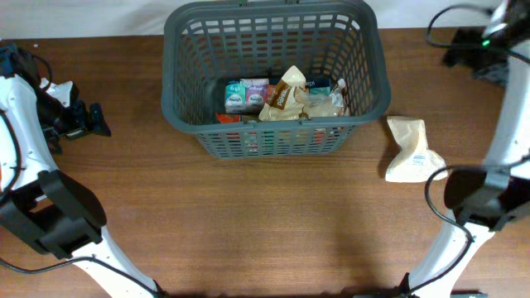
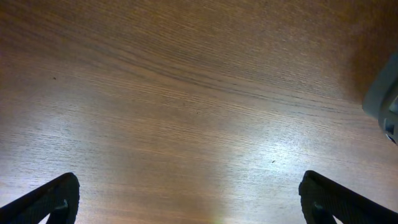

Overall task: Pack container
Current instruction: 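Grasp the beige paper snack bag with the right gripper, then lift the beige bag and drop it into the basket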

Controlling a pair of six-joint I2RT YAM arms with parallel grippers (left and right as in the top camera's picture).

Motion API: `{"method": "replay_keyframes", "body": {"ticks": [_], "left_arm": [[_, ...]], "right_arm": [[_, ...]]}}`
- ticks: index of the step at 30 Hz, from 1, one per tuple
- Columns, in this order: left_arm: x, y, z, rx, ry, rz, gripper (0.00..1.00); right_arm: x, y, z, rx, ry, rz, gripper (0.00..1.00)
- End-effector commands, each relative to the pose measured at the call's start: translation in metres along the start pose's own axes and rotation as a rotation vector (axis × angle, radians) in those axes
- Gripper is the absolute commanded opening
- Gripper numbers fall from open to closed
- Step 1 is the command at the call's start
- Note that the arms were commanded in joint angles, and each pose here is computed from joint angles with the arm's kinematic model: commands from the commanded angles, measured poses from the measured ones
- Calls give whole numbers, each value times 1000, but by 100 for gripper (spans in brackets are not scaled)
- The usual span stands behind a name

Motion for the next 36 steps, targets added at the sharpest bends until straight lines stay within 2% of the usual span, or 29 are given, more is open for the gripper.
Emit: {"method": "replay_keyframes", "body": {"ticks": [1, 5, 10, 11, 13, 14, 17, 18, 20, 21, 24, 26, 29, 30, 32, 36], "left_arm": [[1, 3, -1, -14, 6, 3, 99], [1, 3, -1, -14, 6, 3, 99], [1, 3, -1, -14, 6, 3, 99], [1, 3, -1, -14, 6, 3, 99], [1, 3, -1, -14, 6, 3, 99], [1, 3, -1, -14, 6, 3, 99], [1, 3, -1, -14, 6, 3, 99], [1, 3, -1, -14, 6, 3, 99], [1, 3, -1, -14, 6, 3, 99], [1, 3, -1, -14, 6, 3, 99], [1, 3, -1, -14, 6, 3, 99], [1, 3, -1, -14, 6, 3, 99], [1, 3, -1, -14, 6, 3, 99], [1, 3, -1, -14, 6, 3, 99], [1, 3, -1, -14, 6, 3, 99], [1, 3, -1, -14, 6, 3, 99]], "right_arm": [[60, 17, -43, -40, 192, 115, 89], [110, 18, -80, -85, 297, 141, 91], [145, 18, -111, -79, 358, 147, 89], [151, 18, -117, -77, 368, 148, 81], [157, 18, -124, -73, 381, 149, 53], [160, 18, -128, -64, 386, 148, 45], [169, 18, -133, -47, 383, 144, 45], [176, 18, -136, -47, 374, 143, 40], [181, 18, -140, -41, 376, 142, 21], [181, 18, -142, -29, 380, 140, 4], [174, 17, -134, -19, 359, 136, 4], [158, 15, -119, -19, 323, 133, 4], [97, 14, -70, -34, 171, 122, 4], [33, 16, -30, -53, 3, 110, 4], [-34, 22, 1, -78, -176, 103, 4], [-153, 53, 33, -160, -502, 151, 4]]}}
Point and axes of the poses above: each gripper's point midway between its finger pads, its own x axis out along the fingers, its own y axis along the line the jaws close on, z = x × y, the point moved 2 cm from there along -x, back along the fingers, and after that the axes turned 11 degrees about -x, right-handed, at the moved point
